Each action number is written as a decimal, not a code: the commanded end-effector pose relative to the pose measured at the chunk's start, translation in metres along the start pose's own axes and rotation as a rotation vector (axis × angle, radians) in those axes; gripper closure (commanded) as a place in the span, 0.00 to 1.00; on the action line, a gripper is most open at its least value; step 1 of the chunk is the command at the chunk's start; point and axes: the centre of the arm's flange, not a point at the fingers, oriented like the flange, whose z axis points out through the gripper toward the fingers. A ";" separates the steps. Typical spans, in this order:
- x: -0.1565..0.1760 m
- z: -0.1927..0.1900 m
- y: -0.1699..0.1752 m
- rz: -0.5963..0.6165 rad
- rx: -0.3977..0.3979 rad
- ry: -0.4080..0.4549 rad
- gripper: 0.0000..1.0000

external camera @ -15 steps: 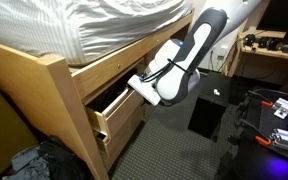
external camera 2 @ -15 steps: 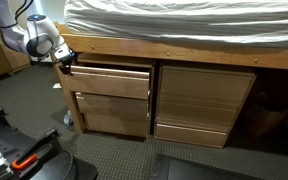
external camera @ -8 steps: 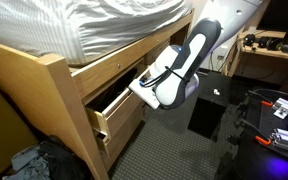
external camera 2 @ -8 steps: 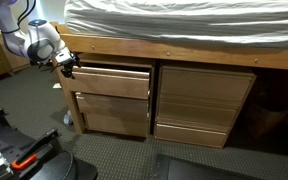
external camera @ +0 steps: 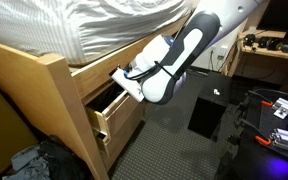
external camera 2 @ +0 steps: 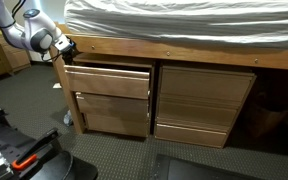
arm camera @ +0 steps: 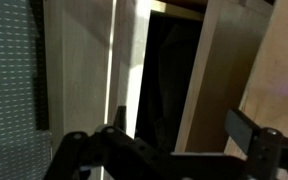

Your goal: Open the upper drawer on the left

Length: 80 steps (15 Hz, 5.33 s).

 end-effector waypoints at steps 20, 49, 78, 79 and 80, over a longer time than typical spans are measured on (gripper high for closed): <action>0.010 0.055 0.012 0.097 -0.097 -0.229 0.00; 0.024 0.043 0.013 0.013 -0.640 -0.386 0.00; 0.066 -0.087 -0.049 -0.028 -0.740 -0.173 0.00; 0.066 -0.094 -0.051 -0.007 -0.750 -0.213 0.00; 0.067 -0.101 -0.051 0.012 -0.761 -0.237 0.00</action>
